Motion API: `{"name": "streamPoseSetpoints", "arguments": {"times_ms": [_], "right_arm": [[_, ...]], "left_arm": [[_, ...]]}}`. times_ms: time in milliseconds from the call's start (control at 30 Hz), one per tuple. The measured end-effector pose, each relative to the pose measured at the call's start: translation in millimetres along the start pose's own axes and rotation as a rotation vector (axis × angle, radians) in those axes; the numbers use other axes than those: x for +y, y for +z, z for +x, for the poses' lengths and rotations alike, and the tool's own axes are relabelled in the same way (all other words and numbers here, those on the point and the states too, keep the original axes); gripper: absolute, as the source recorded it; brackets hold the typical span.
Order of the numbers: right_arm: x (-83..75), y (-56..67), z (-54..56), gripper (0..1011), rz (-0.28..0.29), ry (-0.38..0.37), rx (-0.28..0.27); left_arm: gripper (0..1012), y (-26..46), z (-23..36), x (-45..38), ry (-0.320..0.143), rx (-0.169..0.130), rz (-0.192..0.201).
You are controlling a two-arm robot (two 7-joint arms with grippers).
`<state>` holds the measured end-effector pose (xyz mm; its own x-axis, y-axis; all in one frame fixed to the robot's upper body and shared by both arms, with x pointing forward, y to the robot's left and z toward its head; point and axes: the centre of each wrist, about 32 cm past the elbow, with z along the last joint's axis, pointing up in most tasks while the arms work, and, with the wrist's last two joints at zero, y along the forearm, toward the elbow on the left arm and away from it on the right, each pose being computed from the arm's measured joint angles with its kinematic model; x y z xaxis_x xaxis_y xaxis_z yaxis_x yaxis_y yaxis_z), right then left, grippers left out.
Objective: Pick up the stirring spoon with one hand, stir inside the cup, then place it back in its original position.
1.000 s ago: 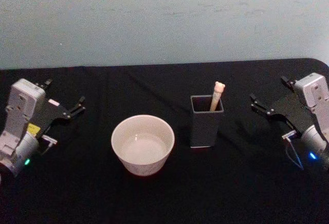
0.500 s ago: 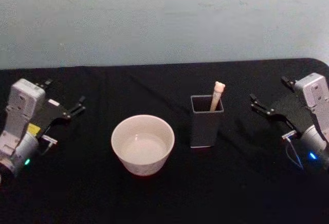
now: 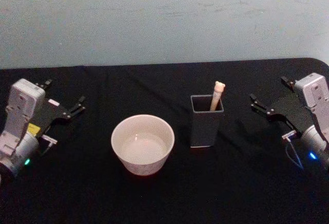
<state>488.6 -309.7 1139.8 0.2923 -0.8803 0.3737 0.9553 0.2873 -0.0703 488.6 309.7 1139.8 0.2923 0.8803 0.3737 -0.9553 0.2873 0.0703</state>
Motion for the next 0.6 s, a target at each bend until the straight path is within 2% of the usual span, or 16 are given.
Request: {"name": "streamPoseSetpoints", "arguments": {"times_ms": [300, 467, 600], "right_arm": [[-0.4, 2.8, 2.4, 1002, 0.016, 0.007, 0.019], [-4.7, 5.3, 5.7, 1002, 0.04, 0.033, 0.057], [-12.8, 8.0, 9.2, 1002, 0.067, 0.09, 0.105]], "left_arm": [[1001, 0.0, 0.0, 0.0, 0.0, 0.0, 0.0], [1001, 0.0, 0.0, 0.0, 0.0, 0.0, 0.0], [1001, 0.0, 0.0, 0.0, 0.0, 0.0, 0.0]]}}
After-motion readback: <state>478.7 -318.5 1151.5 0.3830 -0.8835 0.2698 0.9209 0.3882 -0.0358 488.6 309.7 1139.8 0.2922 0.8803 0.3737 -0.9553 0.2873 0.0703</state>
